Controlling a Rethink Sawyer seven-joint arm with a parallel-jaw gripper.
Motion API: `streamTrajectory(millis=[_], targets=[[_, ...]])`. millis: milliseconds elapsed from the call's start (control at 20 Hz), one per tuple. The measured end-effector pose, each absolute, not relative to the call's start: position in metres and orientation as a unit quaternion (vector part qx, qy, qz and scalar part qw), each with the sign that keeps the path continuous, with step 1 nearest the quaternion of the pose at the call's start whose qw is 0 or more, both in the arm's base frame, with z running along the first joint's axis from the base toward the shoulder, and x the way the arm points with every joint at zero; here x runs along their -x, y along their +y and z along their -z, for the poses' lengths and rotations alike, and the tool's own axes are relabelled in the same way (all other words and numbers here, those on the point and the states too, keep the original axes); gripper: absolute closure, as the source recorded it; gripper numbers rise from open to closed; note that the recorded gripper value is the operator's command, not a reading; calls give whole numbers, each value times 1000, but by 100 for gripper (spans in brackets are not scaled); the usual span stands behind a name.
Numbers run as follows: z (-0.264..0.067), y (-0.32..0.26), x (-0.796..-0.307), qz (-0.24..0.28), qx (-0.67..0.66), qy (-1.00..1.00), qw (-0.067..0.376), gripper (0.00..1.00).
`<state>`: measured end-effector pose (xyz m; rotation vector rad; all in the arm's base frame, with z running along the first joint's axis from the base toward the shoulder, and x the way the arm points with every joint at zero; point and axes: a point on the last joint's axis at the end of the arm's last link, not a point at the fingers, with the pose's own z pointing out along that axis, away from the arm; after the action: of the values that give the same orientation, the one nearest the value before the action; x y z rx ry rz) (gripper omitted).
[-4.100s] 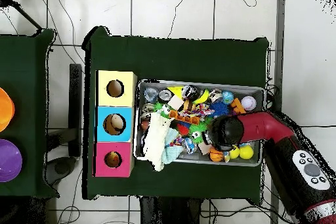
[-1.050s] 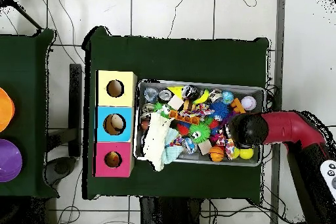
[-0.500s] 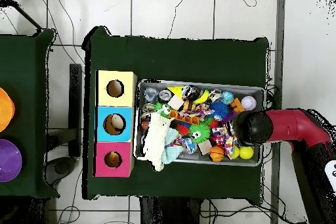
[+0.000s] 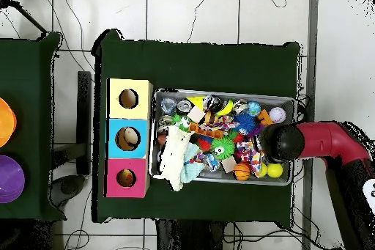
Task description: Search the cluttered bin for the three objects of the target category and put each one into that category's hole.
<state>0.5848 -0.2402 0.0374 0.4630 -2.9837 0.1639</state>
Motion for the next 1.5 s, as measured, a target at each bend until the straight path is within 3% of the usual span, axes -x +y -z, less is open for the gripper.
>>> streamTrajectory(millis=[1100,1500], targets=[[-49,-245,-585,-65,-153,-984,57,100],[-82,-255,-587,-82,-141,-984,76,100]])
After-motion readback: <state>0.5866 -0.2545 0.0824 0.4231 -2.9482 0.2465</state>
